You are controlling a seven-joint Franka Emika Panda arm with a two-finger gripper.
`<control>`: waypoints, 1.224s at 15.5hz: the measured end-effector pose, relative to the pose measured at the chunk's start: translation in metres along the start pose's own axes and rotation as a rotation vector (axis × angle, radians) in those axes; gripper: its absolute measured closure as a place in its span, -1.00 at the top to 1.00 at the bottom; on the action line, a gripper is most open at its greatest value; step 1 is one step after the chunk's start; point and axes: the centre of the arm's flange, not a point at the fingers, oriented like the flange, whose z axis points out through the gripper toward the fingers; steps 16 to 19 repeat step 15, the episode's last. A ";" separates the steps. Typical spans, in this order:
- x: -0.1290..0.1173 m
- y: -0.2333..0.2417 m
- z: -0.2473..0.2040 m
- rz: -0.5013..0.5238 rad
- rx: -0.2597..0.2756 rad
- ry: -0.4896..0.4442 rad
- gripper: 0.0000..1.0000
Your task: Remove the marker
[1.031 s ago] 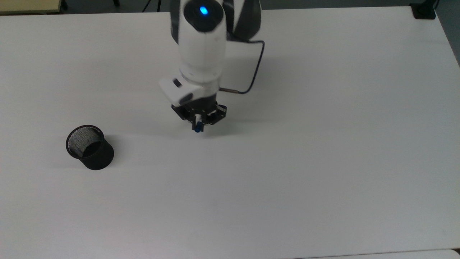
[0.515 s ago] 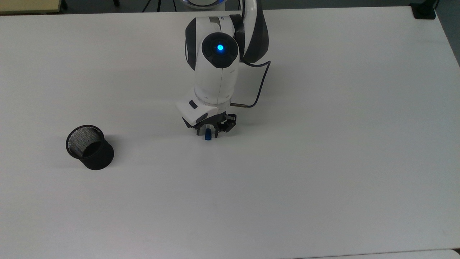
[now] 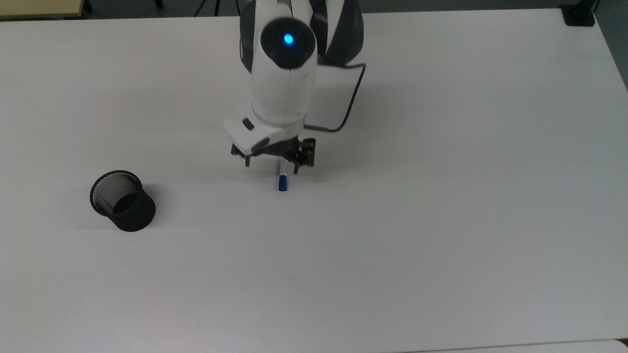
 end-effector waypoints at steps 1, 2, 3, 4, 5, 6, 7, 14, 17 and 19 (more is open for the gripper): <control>-0.003 0.008 -0.018 0.005 -0.001 -0.005 1.00; -0.008 0.018 -0.040 0.015 0.004 -0.015 1.00; -0.014 0.029 -0.061 0.023 0.016 -0.024 1.00; -0.022 0.043 -0.083 0.026 0.037 -0.037 1.00; -0.031 0.059 -0.106 0.022 0.061 -0.048 1.00; -0.042 0.076 -0.129 0.015 0.080 -0.049 1.00; -0.052 0.090 -0.146 0.014 0.093 -0.043 1.00; -0.104 0.126 -0.182 0.039 0.118 -0.038 1.00; -0.104 0.126 -0.179 0.041 0.118 -0.043 1.00; -0.104 0.126 -0.179 0.041 0.118 -0.043 1.00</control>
